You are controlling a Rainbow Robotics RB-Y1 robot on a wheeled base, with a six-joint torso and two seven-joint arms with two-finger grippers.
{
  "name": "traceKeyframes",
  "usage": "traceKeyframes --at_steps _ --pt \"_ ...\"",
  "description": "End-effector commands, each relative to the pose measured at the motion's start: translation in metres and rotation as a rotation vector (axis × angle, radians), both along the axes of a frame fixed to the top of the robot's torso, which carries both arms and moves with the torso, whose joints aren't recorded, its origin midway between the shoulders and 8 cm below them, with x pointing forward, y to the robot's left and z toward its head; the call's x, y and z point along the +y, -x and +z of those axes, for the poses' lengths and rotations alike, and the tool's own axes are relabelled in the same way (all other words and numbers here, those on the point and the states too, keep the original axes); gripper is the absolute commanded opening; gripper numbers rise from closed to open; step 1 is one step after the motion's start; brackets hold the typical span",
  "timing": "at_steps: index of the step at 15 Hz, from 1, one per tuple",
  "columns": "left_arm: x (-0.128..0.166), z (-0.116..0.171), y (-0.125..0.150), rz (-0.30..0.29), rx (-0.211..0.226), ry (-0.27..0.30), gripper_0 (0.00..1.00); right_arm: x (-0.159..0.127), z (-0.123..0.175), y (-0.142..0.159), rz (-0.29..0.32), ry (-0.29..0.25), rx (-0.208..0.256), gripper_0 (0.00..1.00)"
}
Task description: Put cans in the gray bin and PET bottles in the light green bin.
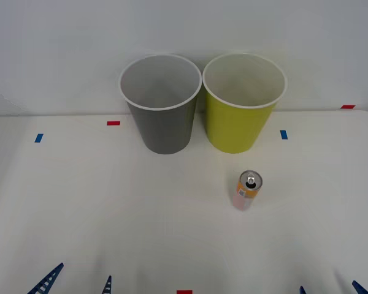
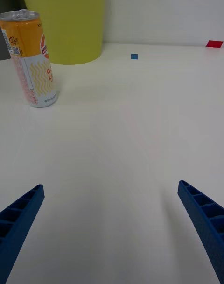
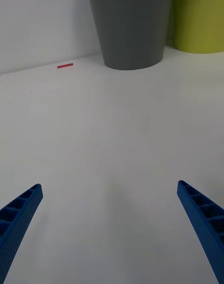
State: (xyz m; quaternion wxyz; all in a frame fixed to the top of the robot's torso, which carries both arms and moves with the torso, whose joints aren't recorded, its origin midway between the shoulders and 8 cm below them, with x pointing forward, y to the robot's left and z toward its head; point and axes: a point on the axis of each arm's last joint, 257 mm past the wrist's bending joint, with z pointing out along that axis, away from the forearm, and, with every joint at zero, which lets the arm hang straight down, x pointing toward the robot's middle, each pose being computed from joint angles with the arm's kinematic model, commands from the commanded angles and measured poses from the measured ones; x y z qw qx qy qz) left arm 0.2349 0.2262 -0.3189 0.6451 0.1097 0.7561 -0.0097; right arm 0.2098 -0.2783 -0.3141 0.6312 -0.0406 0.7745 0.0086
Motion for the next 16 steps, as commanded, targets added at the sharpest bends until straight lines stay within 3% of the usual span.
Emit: traceKeyframes --at_steps 1,16 --pt "0.0 0.0 0.0 0.0 0.0 0.0 1.0 0.0 0.0 0.0 0.0 0.0 0.0 1.0" --pt "0.0 0.0 0.0 0.0 0.0 0.0 1.0 0.0 0.0 0.0 0.0 0.0 0.0 1.0"
